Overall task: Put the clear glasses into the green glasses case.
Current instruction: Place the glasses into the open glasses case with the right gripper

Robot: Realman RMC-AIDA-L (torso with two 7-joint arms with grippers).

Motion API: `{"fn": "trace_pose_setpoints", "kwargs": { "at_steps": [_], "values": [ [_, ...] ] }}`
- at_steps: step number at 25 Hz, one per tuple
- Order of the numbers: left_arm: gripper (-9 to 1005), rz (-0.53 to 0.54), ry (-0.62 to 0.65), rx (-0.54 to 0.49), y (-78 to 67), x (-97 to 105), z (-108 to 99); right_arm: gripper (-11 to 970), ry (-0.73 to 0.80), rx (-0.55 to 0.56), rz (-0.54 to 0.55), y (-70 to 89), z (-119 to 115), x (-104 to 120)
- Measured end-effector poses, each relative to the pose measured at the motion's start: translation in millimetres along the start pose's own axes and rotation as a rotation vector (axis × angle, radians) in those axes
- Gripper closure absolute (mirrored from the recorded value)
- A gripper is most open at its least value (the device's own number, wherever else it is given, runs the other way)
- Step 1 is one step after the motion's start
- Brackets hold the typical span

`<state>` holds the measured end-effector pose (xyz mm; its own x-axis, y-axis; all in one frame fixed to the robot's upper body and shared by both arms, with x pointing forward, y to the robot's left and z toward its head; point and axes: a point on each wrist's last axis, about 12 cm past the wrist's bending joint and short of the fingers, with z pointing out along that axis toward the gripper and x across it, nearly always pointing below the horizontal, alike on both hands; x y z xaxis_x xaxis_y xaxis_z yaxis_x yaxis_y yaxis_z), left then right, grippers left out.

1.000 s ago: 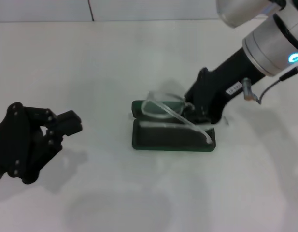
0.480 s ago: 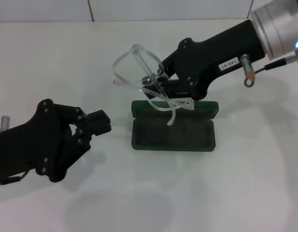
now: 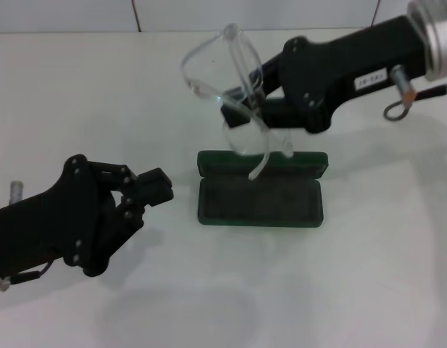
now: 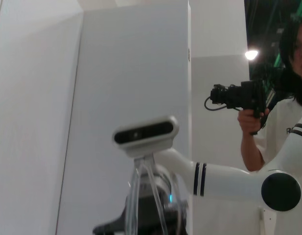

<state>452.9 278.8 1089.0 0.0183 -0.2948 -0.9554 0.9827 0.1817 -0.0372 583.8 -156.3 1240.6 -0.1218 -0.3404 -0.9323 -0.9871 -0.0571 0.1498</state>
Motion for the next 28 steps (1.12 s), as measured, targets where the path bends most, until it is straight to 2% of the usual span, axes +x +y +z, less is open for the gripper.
{"fn": "trace_pose_setpoints", "kwargs": {
  "at_steps": [5, 13, 23, 28],
  "values": [
    [945, -0.012, -0.010, 0.010, 1.2, 1, 6, 841, 0.034, -0.035, 0.003, -4.8, 22, 12],
    [938, -0.049, -0.024, -0.010, -1.6, 6, 7, 841, 0.111, -0.019, -0.031, -7.1, 49, 21],
    [930, -0.075, -0.049, -0.068, -3.7, 9, 2, 841, 0.076, -0.010, -0.072, -7.3, 50, 17],
    [878, -0.074, -0.051, -0.075, -4.0, 9, 0, 841, 0.064, 0.006, -0.081, -8.7, 49, 17]
  ]
}}
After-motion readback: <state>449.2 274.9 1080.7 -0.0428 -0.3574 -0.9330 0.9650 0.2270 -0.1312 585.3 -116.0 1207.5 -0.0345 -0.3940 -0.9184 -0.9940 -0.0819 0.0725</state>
